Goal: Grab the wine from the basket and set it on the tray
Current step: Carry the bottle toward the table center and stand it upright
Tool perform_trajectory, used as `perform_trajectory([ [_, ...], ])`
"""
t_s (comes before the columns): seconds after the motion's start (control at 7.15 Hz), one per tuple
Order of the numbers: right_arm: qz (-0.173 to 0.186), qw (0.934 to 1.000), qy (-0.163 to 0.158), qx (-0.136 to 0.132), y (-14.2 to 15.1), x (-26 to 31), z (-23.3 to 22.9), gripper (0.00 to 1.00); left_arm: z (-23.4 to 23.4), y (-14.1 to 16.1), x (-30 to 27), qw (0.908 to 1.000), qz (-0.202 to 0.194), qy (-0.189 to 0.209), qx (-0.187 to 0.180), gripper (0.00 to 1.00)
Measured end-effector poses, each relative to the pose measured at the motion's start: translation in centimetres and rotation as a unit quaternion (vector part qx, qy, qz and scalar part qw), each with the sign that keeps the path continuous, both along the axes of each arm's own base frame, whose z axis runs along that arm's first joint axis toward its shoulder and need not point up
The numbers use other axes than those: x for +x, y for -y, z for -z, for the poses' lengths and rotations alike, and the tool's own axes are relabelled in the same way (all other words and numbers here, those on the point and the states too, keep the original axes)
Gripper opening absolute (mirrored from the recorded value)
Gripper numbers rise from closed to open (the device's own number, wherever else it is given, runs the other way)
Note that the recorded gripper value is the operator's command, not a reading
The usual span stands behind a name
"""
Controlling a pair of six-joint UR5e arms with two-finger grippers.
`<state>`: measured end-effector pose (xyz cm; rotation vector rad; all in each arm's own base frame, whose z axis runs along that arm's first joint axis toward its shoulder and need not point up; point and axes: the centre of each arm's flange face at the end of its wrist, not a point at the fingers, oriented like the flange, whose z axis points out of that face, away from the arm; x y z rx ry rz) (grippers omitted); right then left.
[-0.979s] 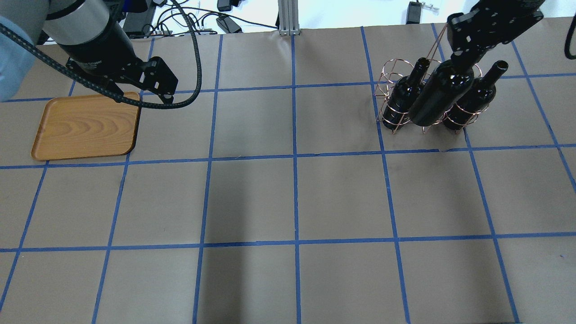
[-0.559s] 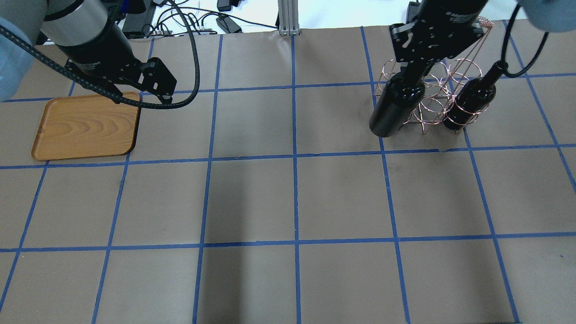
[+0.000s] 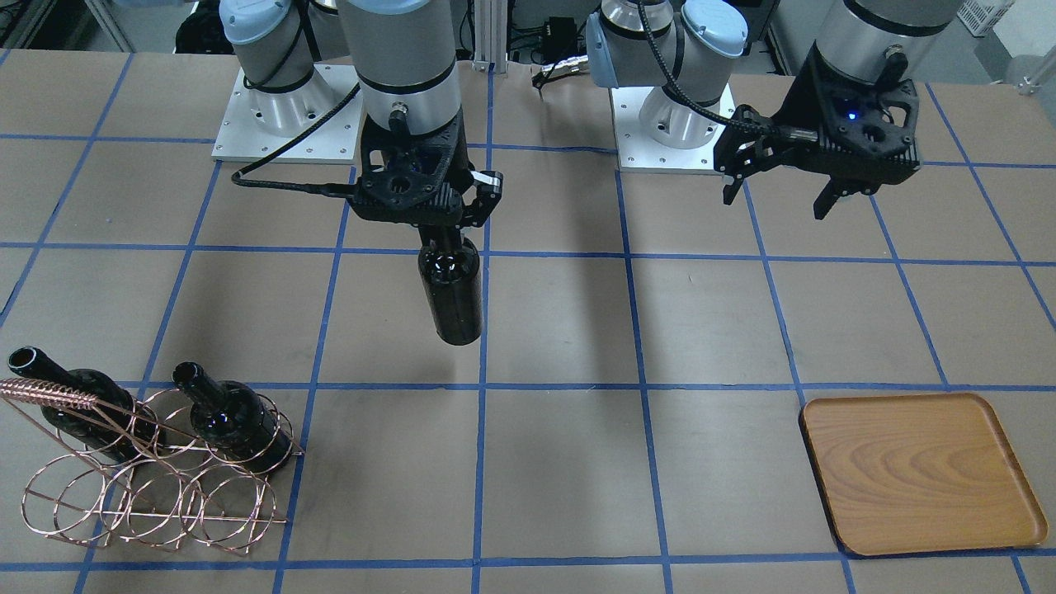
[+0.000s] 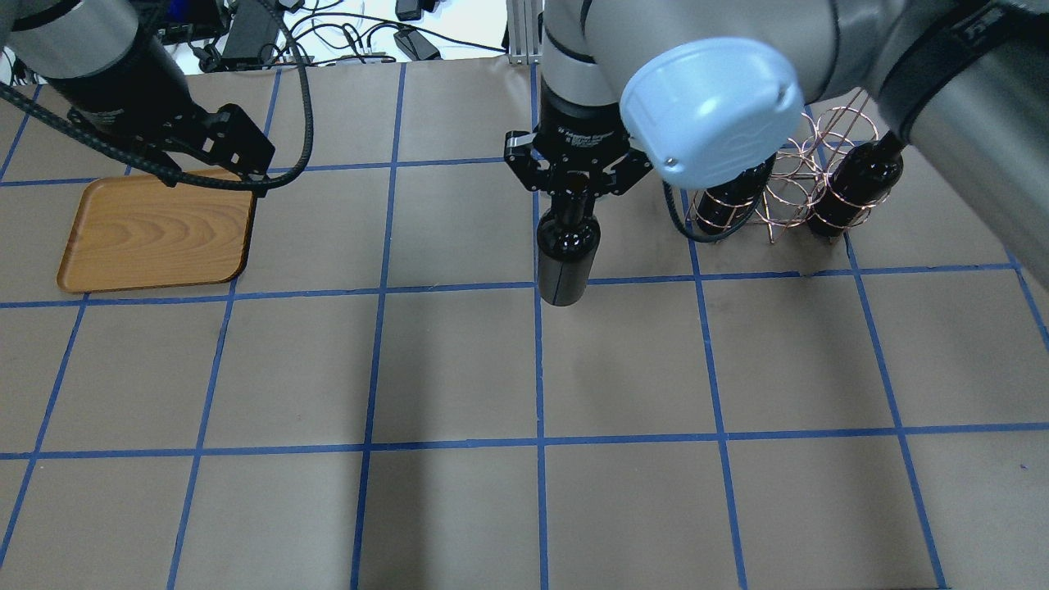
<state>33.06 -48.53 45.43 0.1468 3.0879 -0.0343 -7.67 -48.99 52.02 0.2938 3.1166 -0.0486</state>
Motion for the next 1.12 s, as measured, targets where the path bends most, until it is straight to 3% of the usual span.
perform_trajectory([
  [0.42,0.016,0.9999,0.002,0.002,-2.5,3.3,4.2,0.00,-0.1,-0.4,1.7,1.0000,0.002,0.003,0.004,1.00],
  [0.84,0.018,0.9998,-0.001,0.008,-2.9,6.0,7.1,0.00,0.0,-0.4,1.8,1.0000,0.002,0.002,0.006,1.00],
  [0.98,0.020,0.9998,-0.002,0.010,-2.9,6.2,7.5,0.41,0.0,-0.5,1.7,1.0000,0.002,0.002,0.007,1.00],
  [1.12,0.021,0.9997,-0.002,0.011,-2.9,6.3,7.7,0.72,0.1,-0.6,1.7,1.0000,0.002,0.002,0.009,1.00],
])
